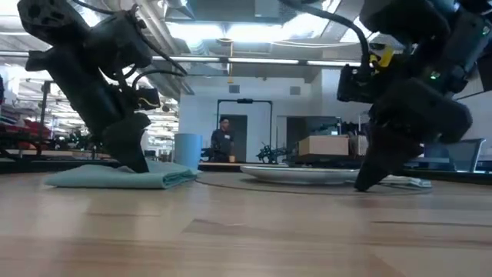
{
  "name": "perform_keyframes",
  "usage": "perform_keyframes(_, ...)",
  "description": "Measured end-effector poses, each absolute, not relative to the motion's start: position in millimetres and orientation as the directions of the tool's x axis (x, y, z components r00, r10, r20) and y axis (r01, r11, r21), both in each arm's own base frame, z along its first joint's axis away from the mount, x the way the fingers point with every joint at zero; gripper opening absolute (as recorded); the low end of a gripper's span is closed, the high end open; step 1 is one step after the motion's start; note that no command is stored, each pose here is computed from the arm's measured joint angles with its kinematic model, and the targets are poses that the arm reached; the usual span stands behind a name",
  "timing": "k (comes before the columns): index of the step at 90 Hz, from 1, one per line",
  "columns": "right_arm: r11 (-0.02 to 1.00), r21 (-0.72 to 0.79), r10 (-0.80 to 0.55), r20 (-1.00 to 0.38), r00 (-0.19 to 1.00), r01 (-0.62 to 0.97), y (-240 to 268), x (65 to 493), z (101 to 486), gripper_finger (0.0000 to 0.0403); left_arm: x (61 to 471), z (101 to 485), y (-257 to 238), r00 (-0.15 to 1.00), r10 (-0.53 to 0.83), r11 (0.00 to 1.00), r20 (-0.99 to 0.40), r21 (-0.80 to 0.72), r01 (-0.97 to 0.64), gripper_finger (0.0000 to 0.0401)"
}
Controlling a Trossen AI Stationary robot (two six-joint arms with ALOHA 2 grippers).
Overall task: Set table place
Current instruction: Move the blue napkin to the top left of the table
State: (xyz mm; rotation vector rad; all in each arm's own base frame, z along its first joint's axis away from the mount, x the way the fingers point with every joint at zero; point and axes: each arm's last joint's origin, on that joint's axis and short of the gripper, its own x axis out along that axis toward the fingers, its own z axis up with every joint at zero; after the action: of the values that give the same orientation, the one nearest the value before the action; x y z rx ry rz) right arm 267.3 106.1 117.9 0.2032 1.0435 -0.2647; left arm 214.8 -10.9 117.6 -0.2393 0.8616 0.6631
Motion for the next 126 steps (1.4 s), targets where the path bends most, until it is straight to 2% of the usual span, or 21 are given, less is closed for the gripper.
perform_keyframes(26, 0.951, 0.132, -0.03, -0.861, 0.508, 0.279, 117.0, 268.3, 119.5, 0.0, 214.6, 117.9, -10.9, 0.468, 0.441, 0.779, -0.766, 0.068, -0.623, 0.0)
perform_keyframes(69, 0.95, 0.174, 0.002, -0.835, 0.55, 0.261, 118.7, 273.0, 121.8, 0.0, 213.9, 118.3, -12.3, 0.468, 0.437, 0.783, -0.768, 0.07, -0.618, 0.0)
perform_keyframes(93, 0.946, 0.244, 0.077, -0.81, 0.581, 0.215, 125.8, 285.2, 106.4, 0.0, 208.8, 122.2, -13.5, 0.458, 0.43, 0.785, -0.778, 0.072, -0.615, 0.0)
perform_keyframes(126, 0.941, 0.288, 0.126, -0.789, 0.601, 0.18, 128.6, 288.8, 104.7, 0.0, 209.2, 130.4, -6.9, 0.483, 0.441, 0.79, -0.756, 0.072, -0.609, 0.0)
